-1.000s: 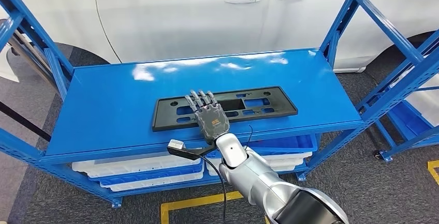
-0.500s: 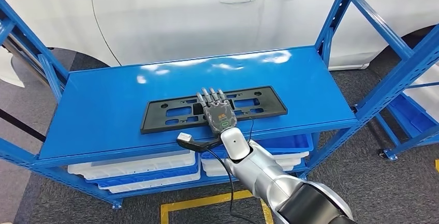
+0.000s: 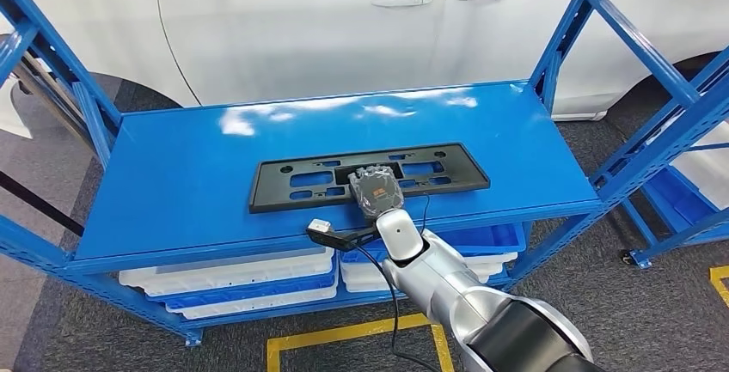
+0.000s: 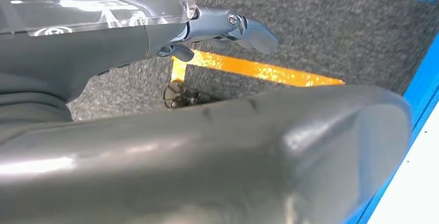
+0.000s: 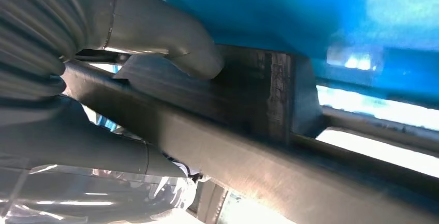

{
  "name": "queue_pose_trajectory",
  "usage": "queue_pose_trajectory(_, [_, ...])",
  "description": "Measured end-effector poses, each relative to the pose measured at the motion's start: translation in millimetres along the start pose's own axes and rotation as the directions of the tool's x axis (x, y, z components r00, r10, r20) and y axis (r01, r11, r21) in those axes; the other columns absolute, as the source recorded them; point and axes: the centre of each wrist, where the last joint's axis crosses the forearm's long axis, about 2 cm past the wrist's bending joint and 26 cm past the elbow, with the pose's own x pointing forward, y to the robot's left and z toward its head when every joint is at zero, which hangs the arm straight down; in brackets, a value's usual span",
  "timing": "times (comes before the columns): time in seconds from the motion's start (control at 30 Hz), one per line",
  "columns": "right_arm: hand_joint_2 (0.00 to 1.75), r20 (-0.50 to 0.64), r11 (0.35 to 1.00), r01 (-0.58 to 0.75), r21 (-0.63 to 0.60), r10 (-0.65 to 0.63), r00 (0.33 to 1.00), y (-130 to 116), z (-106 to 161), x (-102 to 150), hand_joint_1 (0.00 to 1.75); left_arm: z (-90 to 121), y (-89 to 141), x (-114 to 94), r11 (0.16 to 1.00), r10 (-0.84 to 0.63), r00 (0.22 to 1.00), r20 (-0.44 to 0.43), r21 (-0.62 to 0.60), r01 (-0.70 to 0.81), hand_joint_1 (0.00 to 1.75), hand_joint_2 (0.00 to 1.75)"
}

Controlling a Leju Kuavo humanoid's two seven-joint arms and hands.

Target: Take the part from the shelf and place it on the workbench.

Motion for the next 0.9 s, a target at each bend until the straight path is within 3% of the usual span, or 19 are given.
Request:
queue_pose_trajectory(0.23, [1.75, 0.006, 1.000, -0.003, -0.007, 0.003, 1.000, -0.2, -0.4, -1.0, 1.75, 0.0, -0.5, 0.1, 1.000, 0.009, 0.999, 0.036, -0.017, -0.009, 0.00, 0.00])
queue_pose_trajectory(0.37, [1.75, 0.013, 1.000, 0.006, -0.017, -0.006, 1.000, -1.6, -1.6, -2.1, 1.75, -0.1, 0.1, 0.2, 1.000, 0.003, 0.997, 0.081, -0.021, -0.001, 0.00, 1.75])
queue_pose_trajectory(0.53, [1.75, 0.036, 0.995, 0.079, -0.053, -0.077, 0.996, -4.4, -3.7, -5.6, 1.75, -0.2, 0.8, 0.5, 1.000, -0.022, 0.997, 0.080, -0.014, 0.023, 0.00, 1.75])
queue_pose_trajectory(0.63, [1.75, 0.131, 0.946, 0.294, -0.134, -0.277, 0.952, -17.3, -11.3, -9.1, 1.75, -0.2, 1.1, 0.5, 0.999, -0.029, 0.997, 0.074, -0.013, 0.030, 0.00, 1.75])
queue_pose_trajectory(0.7, [1.75, 0.269, 0.812, 0.545, -0.209, -0.488, 0.830, -37.3, -22.4, -14.1, 1.75, -0.7, 0.9, 1.7, 0.999, -0.035, 0.997, 0.072, -0.022, 0.037, 0.00, 1.75])
queue_pose_trajectory(0.73, [1.75, 0.345, 0.687, 0.685, -0.242, -0.599, 0.722, -50.3, -28.0, -17.2, 1.75, -1.1, 0.3, 2.5, 0.999, -0.038, 0.997, 0.072, -0.031, 0.040, 0.00, 1.75])
queue_pose_trajectory(0.83, [1.75, 0.575, 0.164, 0.964, -0.211, -0.776, 0.258, -92.4, -30.3, -27.4, 1.75, -1.1, -0.6, 2.5, 0.997, -0.035, 0.997, 0.069, -0.061, 0.039, 0.00, 1.75])
queue_pose_trajectory(0.9, [1.75, 0.715, -0.101, 0.991, -0.084, -0.699, -0.011, -124.2, -18.6, -38.3, 1.75, -0.2, -0.9, 0.5, 0.997, -0.025, 0.997, 0.068, -0.073, 0.030, 0.00, 1.75])
